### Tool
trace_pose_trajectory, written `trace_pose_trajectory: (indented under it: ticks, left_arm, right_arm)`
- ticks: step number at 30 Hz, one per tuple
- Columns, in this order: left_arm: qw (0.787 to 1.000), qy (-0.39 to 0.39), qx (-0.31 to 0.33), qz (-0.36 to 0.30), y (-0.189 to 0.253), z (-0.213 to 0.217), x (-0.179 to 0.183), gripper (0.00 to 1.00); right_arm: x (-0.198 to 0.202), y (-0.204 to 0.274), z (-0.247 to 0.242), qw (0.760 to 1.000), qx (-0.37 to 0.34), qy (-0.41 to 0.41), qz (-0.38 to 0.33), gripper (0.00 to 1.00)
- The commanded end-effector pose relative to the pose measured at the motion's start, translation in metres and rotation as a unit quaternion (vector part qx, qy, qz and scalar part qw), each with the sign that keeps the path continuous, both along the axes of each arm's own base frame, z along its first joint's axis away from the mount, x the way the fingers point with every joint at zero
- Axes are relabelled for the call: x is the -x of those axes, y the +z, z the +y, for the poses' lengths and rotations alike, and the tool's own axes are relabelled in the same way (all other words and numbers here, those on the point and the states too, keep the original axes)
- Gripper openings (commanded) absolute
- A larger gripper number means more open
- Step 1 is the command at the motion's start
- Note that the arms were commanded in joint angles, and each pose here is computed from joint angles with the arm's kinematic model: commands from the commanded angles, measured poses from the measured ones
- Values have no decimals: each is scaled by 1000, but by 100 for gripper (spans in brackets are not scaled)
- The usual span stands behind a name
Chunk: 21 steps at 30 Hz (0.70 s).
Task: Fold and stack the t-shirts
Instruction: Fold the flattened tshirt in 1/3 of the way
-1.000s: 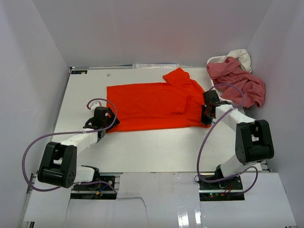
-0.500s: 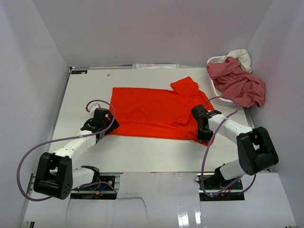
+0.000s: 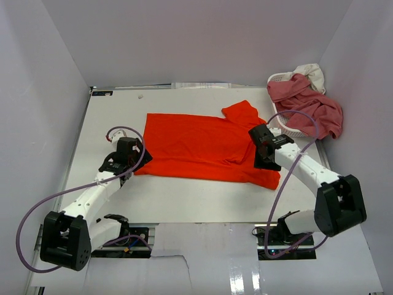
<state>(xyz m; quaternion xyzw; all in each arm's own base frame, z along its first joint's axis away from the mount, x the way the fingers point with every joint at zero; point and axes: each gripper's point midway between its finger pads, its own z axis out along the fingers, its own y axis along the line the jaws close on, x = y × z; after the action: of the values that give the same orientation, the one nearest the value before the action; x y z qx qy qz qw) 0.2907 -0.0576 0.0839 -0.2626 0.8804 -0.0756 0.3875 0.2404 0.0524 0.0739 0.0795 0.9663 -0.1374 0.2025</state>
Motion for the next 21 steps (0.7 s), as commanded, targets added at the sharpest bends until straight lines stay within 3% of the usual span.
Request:
trace_pose_trajectory:
  ticks: [1,5,12,21]
  left_arm:
    - [999,-25,14,-28,20,-13,-7,86]
    - [998,-58,2,-22,11,-39,-8,85]
    - [993,-110,18,-28,9,-90,-12,85]
    - [986,-156,32,-56,16,-112,-21,87]
  right_arm:
    - [-27,33,29,992,-73,53,-84,59]
    - [-36,38,59,977,-150,95,-121,73]
    - [-51,3,100,963,-216,138,-85,71]
    - [-64,-34,133,949,-271,154,-48,65]
